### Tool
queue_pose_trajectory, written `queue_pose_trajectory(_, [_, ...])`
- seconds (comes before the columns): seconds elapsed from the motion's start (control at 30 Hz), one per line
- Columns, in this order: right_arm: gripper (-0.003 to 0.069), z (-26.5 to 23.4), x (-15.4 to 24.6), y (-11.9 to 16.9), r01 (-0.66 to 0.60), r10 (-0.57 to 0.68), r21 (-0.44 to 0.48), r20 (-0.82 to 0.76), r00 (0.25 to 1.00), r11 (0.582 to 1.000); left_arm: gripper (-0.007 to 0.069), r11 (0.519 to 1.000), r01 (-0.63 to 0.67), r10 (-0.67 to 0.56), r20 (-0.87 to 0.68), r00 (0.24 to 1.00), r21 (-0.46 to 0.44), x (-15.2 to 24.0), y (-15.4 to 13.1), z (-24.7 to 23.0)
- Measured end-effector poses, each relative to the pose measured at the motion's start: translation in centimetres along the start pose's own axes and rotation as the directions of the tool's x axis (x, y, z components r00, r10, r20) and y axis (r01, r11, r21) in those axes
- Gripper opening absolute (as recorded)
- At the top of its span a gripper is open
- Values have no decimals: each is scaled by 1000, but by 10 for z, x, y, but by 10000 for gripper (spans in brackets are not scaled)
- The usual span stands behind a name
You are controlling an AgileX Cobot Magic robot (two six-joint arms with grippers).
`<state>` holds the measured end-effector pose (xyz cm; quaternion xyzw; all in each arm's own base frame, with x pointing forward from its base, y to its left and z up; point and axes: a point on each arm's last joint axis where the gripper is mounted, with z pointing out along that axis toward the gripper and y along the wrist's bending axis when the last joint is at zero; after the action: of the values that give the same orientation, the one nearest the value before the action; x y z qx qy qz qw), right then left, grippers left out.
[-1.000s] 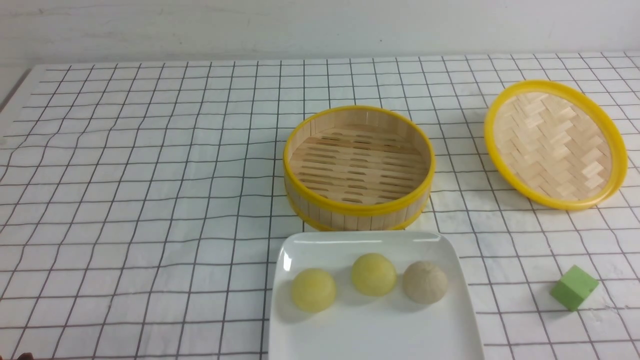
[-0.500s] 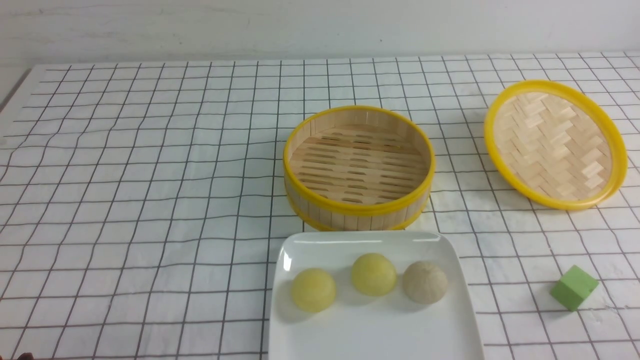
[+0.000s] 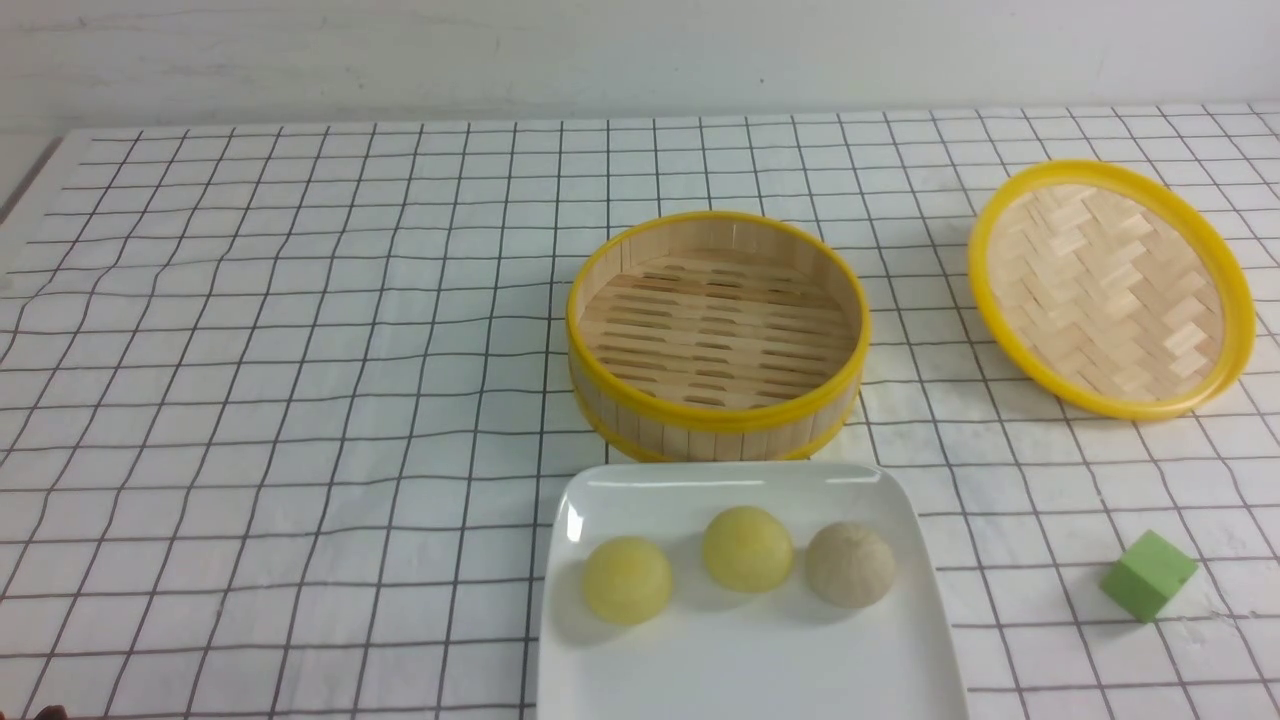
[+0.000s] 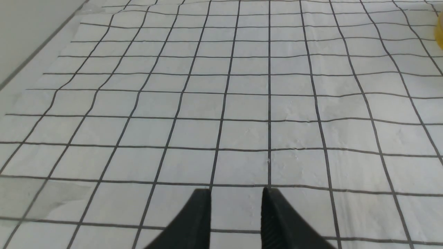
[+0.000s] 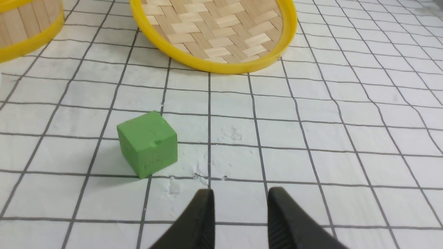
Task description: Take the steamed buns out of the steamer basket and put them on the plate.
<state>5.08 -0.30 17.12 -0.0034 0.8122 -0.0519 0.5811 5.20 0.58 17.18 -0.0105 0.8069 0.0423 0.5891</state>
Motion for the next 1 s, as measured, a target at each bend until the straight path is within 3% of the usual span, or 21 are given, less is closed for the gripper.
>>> queue_pose_trajectory(1.0, [243,0,-1,2,-102,102,-26,7,995,994,241,1000,0,0,0,1000,0,0,0,0])
